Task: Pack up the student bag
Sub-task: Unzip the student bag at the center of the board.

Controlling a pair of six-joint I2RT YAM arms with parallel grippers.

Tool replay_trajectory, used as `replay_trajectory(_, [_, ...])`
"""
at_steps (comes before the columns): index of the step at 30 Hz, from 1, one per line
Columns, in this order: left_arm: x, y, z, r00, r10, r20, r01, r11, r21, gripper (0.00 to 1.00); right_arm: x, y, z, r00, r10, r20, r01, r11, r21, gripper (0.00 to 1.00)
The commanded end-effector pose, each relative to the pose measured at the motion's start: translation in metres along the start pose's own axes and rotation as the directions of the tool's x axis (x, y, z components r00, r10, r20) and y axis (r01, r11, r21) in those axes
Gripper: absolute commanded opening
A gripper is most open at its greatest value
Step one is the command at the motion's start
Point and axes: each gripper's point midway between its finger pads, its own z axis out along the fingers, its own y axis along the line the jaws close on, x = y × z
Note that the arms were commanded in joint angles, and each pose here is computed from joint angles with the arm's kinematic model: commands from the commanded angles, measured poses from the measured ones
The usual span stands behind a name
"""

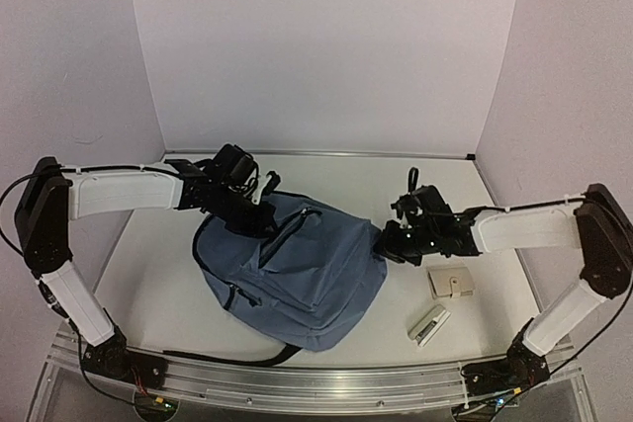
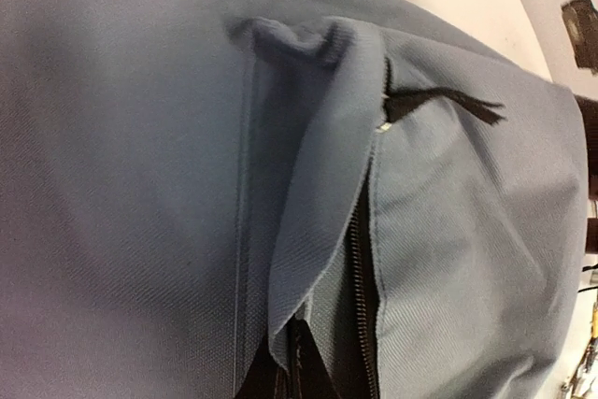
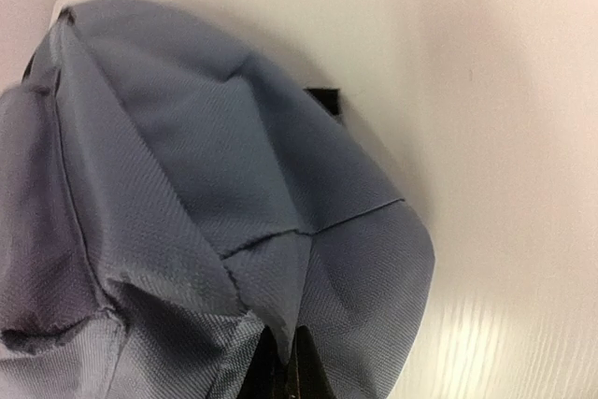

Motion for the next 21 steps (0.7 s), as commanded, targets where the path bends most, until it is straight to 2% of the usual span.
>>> replay_trajectory(1, [0.013,-0.020,-0.002,0.993,-0.116,-0.028,0.118,0.987,0.106,0.00,-0.097,-0.011,0.029,0.986,-0.091,0.140,0.085,0.995,0.049,0.00])
replay_trajectory(5, [0.014,-0.033,0.005,0.989,-0.148,-0.009,0.147,0.977,0.156,0.00,-0.152,0.001,0.050,0.974,-0.117,0.194,0.110,0.993,0.046,0.00])
replay_trajectory(6, [0.012,-0.031,0.006,0.986,-0.165,0.003,0.162,0.975,0.151,0.00,-0.163,0.008,0.050,0.968,-0.132,0.211,0.125,0.991,0.047,0.03])
replay_trajectory(11, [0.008,-0.014,0.009,0.957,-0.276,0.086,0.267,0.958,0.102,0.00,-0.186,0.025,0.031,0.954,-0.178,0.243,0.164,0.983,0.080,0.45])
replay_trajectory(14, [0.005,-0.004,0.010,0.934,-0.331,0.136,0.322,0.943,0.085,0.00,-0.189,0.032,0.006,0.941,-0.197,0.274,0.174,0.979,0.106,0.62])
replay_trajectory(17, [0.007,0.002,0.016,0.918,-0.367,0.148,0.359,0.930,0.080,0.00,-0.177,0.052,-0.022,0.913,-0.266,0.309,0.222,0.960,0.171,0.69])
replay_trajectory(21, [0.012,0.009,0.024,0.911,-0.388,0.140,0.382,0.921,0.071,0.00,-0.138,0.088,-0.044,0.885,-0.351,0.306,0.288,0.929,0.233,0.72])
